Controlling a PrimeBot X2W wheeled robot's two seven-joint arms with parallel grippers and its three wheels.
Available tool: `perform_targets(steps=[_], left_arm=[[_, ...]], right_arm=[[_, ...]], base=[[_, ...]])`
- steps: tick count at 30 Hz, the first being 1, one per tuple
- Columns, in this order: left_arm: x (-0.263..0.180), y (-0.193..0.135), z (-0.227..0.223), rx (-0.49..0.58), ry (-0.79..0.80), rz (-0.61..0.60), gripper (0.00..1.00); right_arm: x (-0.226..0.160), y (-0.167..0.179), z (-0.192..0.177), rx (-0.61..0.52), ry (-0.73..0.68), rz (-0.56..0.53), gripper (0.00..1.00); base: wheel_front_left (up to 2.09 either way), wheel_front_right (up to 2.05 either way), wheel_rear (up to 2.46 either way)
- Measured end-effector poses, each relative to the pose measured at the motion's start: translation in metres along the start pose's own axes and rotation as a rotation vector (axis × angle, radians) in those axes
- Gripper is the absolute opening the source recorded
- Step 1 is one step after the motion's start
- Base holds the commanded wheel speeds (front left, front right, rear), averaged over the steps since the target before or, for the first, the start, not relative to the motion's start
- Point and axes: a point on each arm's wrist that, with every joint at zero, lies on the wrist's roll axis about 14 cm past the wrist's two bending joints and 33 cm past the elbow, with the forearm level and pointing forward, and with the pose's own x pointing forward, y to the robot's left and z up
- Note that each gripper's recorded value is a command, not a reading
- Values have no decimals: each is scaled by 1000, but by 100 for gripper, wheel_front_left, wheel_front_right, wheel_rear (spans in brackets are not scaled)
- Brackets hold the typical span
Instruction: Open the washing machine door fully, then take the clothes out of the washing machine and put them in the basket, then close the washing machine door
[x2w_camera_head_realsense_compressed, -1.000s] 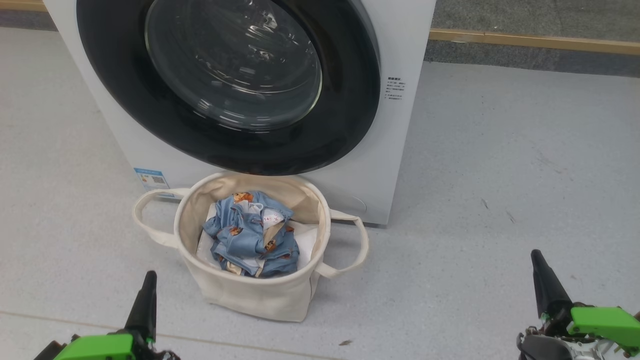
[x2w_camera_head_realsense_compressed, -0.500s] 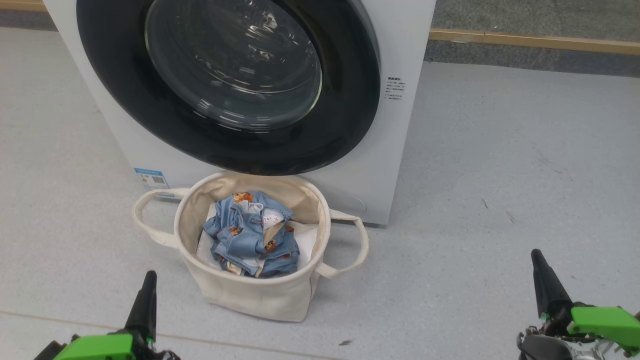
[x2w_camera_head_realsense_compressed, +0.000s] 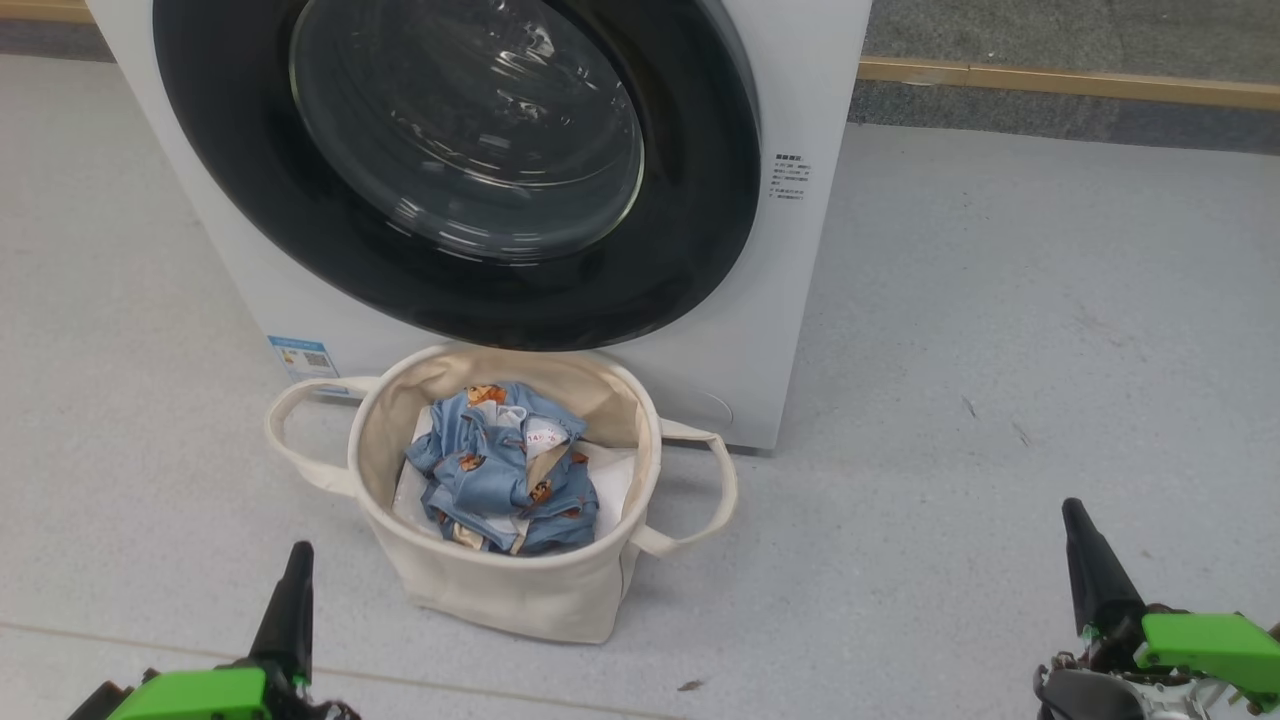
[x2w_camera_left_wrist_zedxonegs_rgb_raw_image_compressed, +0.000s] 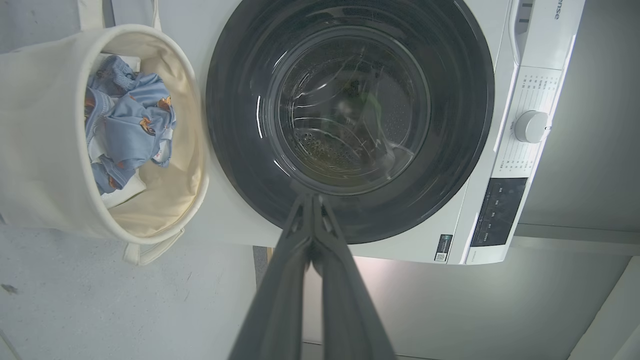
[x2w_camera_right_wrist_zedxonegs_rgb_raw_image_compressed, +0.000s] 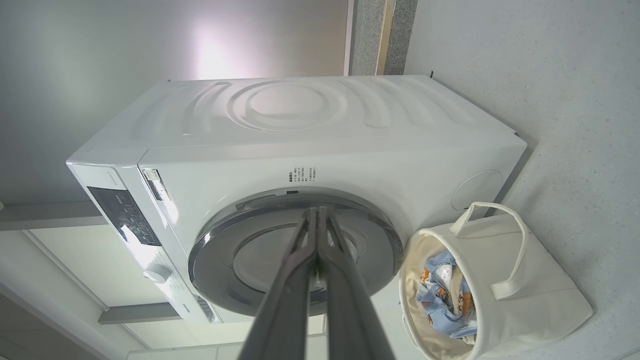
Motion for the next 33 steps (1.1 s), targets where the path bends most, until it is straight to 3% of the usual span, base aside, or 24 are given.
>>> perform_targets(steps=[33], left_arm=[[0,0,0,0,0,0,0]], right_arm=[[0,0,0,0,0,0,0]], base=[[0,0,0]])
